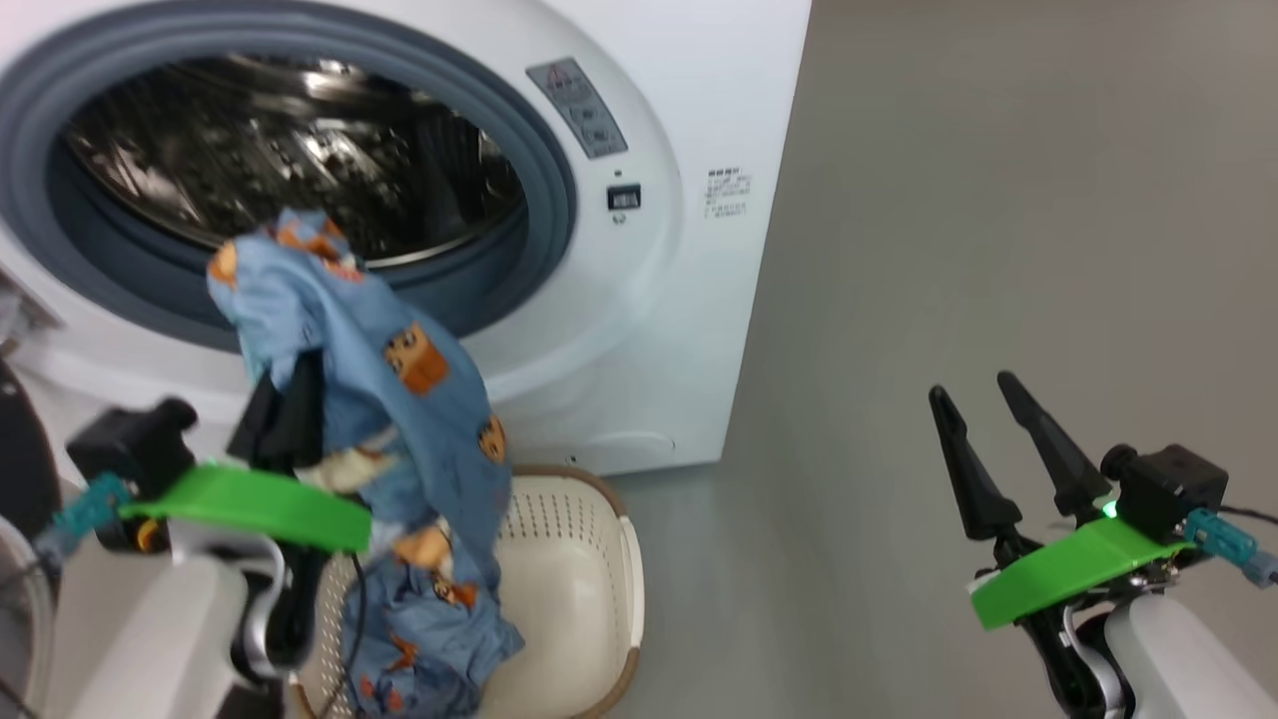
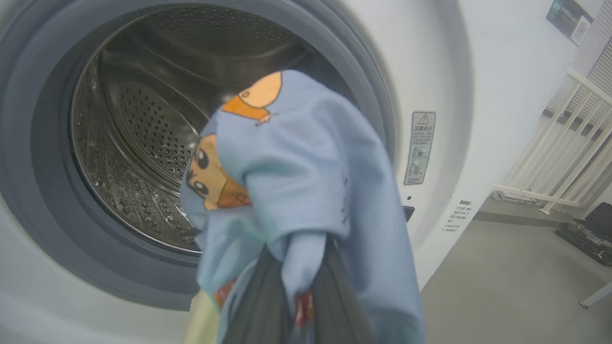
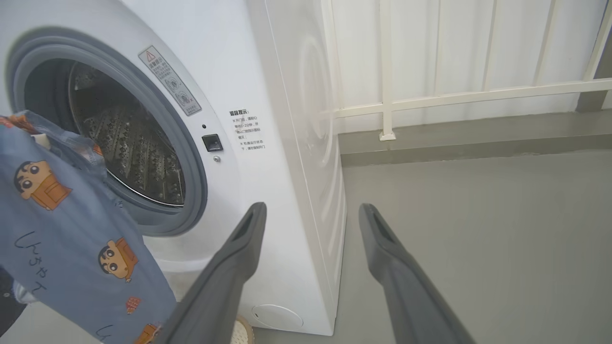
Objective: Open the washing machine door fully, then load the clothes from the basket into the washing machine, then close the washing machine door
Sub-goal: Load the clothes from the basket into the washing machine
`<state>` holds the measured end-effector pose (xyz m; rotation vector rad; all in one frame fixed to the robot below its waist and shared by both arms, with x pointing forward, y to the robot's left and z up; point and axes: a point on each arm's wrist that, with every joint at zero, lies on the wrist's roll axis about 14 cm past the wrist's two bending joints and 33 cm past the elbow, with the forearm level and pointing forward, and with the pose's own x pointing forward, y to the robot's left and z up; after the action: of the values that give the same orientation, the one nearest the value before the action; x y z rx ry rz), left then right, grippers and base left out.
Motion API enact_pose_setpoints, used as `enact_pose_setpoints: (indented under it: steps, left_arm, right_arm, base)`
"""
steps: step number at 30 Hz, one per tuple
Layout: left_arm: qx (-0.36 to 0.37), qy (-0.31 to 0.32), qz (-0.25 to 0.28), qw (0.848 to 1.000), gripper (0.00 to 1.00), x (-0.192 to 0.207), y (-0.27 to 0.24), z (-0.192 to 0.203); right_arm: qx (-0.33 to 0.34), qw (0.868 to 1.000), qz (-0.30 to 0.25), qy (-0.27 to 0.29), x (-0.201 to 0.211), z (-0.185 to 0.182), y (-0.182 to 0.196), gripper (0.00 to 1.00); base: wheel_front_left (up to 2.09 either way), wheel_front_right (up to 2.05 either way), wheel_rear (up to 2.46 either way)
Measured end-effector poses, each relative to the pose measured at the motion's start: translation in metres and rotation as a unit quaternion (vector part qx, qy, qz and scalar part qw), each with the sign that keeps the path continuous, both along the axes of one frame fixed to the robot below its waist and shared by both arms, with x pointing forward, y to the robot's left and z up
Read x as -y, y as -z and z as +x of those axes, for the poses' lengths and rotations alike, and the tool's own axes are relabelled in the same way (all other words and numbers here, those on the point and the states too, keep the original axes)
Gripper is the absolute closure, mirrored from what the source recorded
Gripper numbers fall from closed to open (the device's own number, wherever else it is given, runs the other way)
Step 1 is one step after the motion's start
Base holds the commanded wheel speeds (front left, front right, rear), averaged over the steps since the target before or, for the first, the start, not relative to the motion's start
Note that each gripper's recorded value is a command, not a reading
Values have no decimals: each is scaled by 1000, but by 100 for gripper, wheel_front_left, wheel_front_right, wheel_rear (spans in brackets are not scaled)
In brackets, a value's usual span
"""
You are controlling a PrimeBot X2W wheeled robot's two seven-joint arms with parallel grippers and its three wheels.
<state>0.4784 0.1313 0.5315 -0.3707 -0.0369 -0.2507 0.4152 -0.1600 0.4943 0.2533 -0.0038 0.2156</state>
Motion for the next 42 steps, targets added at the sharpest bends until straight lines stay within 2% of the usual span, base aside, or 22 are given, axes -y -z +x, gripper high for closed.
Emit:
enact_pose_setpoints:
  steps: [8,21,32,36,42]
  left_arm:
    - [0,-20,-1,1000,100,-10,7,66]
    - [-41,-34,4,999,100,-11,53,156]
    - [-56,-35,50,997,100,-14,103,218]
    - [-41,-32,56,997,100,-9,107,237]
    - [45,-46,39,997,100,-7,67,261]
  right_arm:
    - [-16,1000,-13,1,6,26,18,0]
    - [-53,998,-23,11,15,54,60,0]
    - [-100,994,-35,38,31,62,109,0]
    - [-117,991,-38,45,34,60,125,0]
    - [-128,989,-46,58,44,59,134,0]
  base:
    - [0,0,0]
    - [0,0,0]
    - [0,0,0]
    - [0,0,0]
    - [0,0,0]
